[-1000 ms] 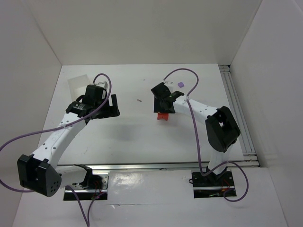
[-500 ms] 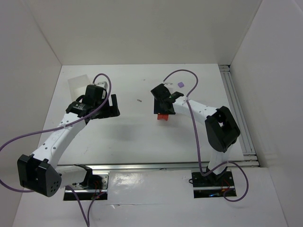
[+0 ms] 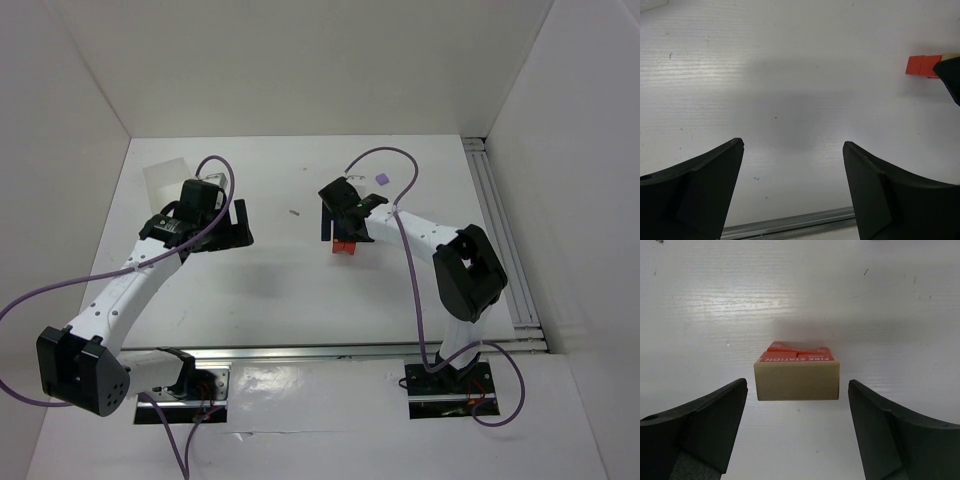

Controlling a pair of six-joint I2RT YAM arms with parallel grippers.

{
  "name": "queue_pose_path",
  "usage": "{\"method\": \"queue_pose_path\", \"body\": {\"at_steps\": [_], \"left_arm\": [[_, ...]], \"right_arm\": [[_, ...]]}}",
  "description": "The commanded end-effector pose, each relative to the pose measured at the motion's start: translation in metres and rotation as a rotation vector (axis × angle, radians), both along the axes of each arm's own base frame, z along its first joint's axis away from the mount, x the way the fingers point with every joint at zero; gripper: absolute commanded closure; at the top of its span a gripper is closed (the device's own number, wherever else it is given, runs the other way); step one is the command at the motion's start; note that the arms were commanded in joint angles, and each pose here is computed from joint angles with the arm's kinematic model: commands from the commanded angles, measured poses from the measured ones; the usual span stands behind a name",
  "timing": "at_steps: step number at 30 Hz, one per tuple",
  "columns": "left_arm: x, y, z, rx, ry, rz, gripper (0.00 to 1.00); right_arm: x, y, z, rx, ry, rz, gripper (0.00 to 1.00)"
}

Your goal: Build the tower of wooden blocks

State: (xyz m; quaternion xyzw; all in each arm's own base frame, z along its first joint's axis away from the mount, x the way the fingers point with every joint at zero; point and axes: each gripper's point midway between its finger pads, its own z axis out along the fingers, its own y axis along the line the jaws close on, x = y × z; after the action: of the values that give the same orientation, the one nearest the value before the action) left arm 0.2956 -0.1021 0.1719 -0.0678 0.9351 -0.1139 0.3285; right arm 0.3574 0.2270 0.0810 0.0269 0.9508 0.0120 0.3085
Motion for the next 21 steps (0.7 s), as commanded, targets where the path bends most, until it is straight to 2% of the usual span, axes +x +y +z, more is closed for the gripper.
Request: {"method": "queue_pose_path", "body": {"at_steps": [1, 4, 10, 21], "left_arm": [[0.0001, -0.0004, 0.0074, -0.011, -0.036, 0.003, 0.07], [-0.0015, 0.0001, 0.0038, -0.008, -0.028, 0.003, 0.07], [-0.0015, 0.0001, 0.0038, -0.008, -0.028, 0.003, 0.07], [-0.0015, 0.0001, 0.0038, -0.008, -0.028, 0.003, 0.07]], "right_arm": [[-0.0024, -0.0006, 0.0068, -0.021, -0.007, 0.001, 0.11], [-0.0024, -0.0006, 0.0068, -0.021, -0.007, 0.001, 0.11], [-0.0029, 0.0019, 0.0100, -0.026, -0.013, 0.005, 0.21], [-0.0062, 0.0002, 0.0128, -0.036, -0.018, -0.011, 0.29]]}}
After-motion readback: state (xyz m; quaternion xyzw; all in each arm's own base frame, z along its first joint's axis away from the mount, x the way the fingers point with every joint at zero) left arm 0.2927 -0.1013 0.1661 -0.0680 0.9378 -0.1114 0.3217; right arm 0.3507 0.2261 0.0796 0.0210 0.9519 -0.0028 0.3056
